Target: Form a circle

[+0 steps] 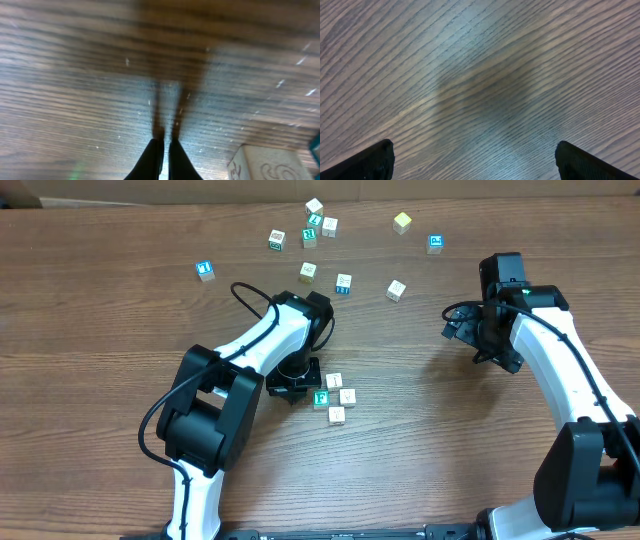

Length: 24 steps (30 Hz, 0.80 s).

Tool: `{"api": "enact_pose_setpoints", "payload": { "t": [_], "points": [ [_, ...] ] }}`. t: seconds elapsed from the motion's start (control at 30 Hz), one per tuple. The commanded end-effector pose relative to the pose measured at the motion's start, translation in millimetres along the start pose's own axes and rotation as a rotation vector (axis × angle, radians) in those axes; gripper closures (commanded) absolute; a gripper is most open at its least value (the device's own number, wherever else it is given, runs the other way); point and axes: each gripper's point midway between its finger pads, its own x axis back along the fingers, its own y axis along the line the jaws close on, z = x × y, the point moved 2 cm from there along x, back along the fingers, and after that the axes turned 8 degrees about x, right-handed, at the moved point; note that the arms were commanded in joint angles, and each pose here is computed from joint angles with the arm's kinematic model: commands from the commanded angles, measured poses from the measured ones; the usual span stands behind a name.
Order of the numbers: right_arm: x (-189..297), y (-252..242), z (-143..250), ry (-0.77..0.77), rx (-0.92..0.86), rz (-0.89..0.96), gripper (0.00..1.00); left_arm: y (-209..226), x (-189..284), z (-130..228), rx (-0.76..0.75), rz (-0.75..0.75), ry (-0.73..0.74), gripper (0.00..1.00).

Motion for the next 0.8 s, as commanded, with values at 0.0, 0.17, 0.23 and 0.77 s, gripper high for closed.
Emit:
{"api": "enact_pose_setpoints", "payload": {
  "t": [0.0, 0.17, 0.23, 0.77],
  "points": [
    [8, -1, -6, -0.033, -0.008, -0.003, 0.0, 4, -14, 8, 0.014, -0.019, 0.029, 0.96],
    [8, -1, -6, -0.033, -0.008, -0.003, 0.0, 8, -29, 21, 0.023, -0.01, 0.09, 0.96],
    [8, -1, -6, -0.033, -0.008, -0.003, 0.0, 6, -30, 26, 0.02, 0.005, 0.115, 0.96],
    [8, -1, -6, -0.033, -0.008, -0.003, 0.0, -15, -27, 34, -0.007, 0.138, 0.186, 0.96]
  ]
}}
